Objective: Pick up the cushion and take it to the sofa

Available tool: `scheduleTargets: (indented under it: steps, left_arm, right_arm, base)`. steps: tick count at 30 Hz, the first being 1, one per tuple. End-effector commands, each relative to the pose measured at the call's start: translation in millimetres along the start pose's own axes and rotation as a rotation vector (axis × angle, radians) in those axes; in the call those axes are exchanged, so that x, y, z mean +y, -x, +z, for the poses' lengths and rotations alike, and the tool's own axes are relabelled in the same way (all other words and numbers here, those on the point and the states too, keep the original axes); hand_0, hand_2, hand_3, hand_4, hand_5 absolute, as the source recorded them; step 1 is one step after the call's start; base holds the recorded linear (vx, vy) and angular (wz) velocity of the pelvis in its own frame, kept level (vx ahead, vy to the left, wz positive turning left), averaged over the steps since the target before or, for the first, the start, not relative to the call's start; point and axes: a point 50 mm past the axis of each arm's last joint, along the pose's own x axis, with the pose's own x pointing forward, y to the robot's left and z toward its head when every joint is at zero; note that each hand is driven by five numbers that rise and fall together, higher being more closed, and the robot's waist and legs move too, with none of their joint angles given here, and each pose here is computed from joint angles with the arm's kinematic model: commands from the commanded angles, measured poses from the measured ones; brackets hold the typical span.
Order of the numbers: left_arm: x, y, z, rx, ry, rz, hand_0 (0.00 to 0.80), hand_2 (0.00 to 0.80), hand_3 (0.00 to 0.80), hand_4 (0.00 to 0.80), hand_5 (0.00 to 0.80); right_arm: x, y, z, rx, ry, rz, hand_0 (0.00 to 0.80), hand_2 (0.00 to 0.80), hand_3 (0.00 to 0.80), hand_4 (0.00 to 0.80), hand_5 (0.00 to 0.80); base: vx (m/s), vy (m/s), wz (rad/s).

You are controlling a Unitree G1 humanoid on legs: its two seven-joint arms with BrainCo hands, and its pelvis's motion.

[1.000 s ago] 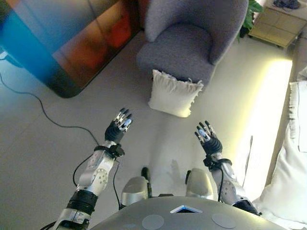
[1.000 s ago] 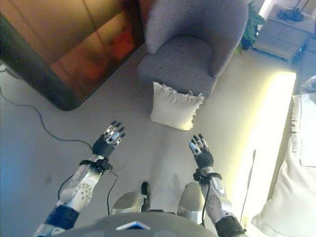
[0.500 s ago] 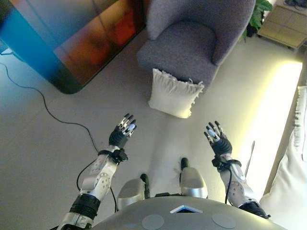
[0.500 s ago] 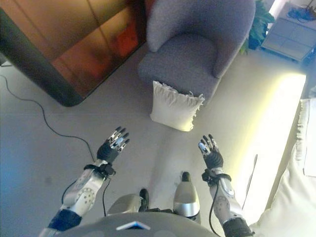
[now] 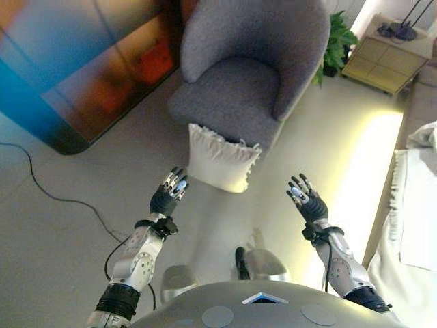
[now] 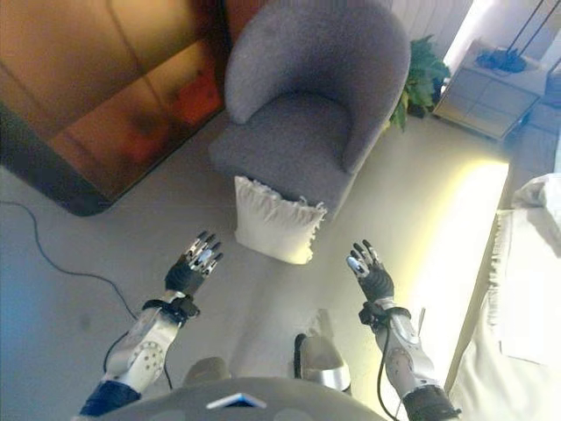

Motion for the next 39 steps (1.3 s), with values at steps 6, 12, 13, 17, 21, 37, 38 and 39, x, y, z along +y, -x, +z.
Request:
scheduleTargets:
  steps: [6, 12, 13, 17, 21, 37, 38, 39]
  left_arm:
    - [-10, 0, 23, -0.122, -0.014, -0.026, 0.000, 0.000, 0.000, 0.000, 0.000]
    - [-5, 8, 15, -0.118, -0.003, -0.020, 0.000, 0.000, 0.000, 0.000, 0.000]
    - [-4, 9, 14, -0.117, -0.007, -0.019, 0.000, 0.000, 0.000, 0.000, 0.000]
    - [-2, 11, 17, -0.125, -0.019, -0.029, 0.000, 0.000, 0.000, 0.000, 0.000]
    - [0, 7, 23, -0.112, -0.062, -0.057, 0.000, 0.000, 0.000, 0.000, 0.000]
    - [-3, -9, 40, -0.143, -0.108, -0.034, 0.000, 0.000, 0.000, 0.000, 0.000]
    - [-4, -10, 41, -0.149, -0.110, -0.033, 0.000, 0.000, 0.000, 0.000, 0.000]
    - [-4, -10, 42, -0.149, -0.111, -0.035, 0.000, 0.000, 0.000, 0.000, 0.000]
  right_arm:
    - [5, 7, 12, -0.092, -0.070, 0.027, 0.000, 0.000, 0.000, 0.000, 0.000]
    - [-1, 16, -1, -0.043, -0.053, 0.045, 0.000, 0.000, 0.000, 0.000, 0.000]
    - [0, 16, -1, -0.044, -0.052, 0.049, 0.000, 0.000, 0.000, 0.000, 0.000]
    - [7, 13, 2, -0.061, -0.063, 0.065, 0.000, 0.000, 0.000, 0.000, 0.000]
    - [9, 10, -3, -0.050, -0.136, 0.030, 0.000, 0.000, 0.000, 0.000, 0.000]
    - [17, 4, 0, -0.093, -0.105, 0.048, 0.000, 0.000, 0.000, 0.000, 0.000]
    - [18, 1, 2, -0.098, -0.108, 0.055, 0.000, 0.000, 0.000, 0.000, 0.000]
    - [19, -2, 4, -0.100, -0.110, 0.057, 0.000, 0.000, 0.000, 0.000, 0.000]
  base:
    - [0.329, 0.079, -0.03]
    - [0.417, 0.099, -0.35]
    - [0.397, 0.149, -0.53]
    - [0.369, 0.183, -0.65]
    - [0.378, 0.233, -0.15]
    - [0.239, 0.134, -0.17]
    - [0.128, -0.087, -0.16]
    - [0.193, -0.094, -0.20]
